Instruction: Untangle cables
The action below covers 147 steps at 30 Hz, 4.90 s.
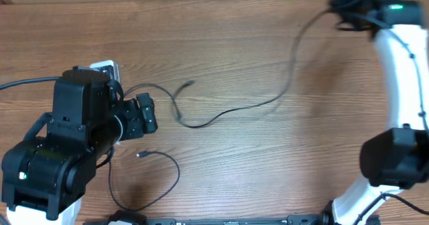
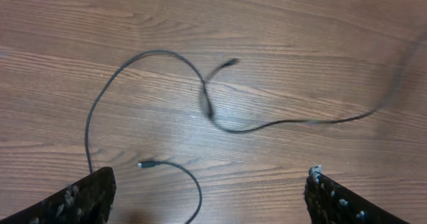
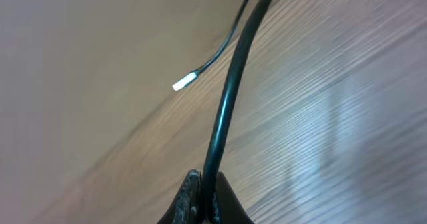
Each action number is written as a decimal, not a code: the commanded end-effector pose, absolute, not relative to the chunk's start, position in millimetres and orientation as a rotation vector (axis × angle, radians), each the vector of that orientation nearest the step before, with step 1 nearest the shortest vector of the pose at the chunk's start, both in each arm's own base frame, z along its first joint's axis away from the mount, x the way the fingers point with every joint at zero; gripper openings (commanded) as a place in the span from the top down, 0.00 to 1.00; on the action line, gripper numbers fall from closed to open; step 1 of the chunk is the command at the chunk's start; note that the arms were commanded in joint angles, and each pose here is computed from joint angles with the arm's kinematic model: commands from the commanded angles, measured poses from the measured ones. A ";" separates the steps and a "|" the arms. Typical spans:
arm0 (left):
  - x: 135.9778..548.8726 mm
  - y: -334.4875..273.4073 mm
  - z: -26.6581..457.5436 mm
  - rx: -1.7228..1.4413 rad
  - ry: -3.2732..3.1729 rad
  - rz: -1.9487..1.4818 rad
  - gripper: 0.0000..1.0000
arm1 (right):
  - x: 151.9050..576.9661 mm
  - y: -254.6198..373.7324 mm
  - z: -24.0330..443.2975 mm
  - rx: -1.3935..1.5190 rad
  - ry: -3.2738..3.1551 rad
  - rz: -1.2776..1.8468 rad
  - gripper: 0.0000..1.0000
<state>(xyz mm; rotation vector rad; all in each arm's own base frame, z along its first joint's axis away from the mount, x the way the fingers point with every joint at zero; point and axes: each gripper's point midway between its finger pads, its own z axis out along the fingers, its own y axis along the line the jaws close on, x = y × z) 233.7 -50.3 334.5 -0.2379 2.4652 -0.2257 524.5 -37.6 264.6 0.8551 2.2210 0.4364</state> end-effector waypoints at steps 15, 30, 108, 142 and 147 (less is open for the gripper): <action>252.7 -64.0 317.5 -0.289 2.546 -0.283 0.11 | 365.4 -375.3 335.4 1.321 1.704 0.192 0.96; 258.0 -73.8 316.5 -0.238 2.555 -0.330 0.12 | 424.6 -291.6 381.3 0.858 1.759 0.629 0.00; 254.9 -52.0 324.1 -0.187 2.503 -0.167 0.10 | 402.1 -123.7 121.5 -0.185 2.854 -0.081 0.96; 249.6 -91.6 329.8 -0.160 2.520 -0.481 0.09 | 346.7 -431.9 266.1 0.778 2.014 -0.407 0.00; 249.9 -91.4 330.0 -0.148 2.518 -0.475 0.09 | 391.6 -358.5 297.3 0.564 1.931 0.062 0.00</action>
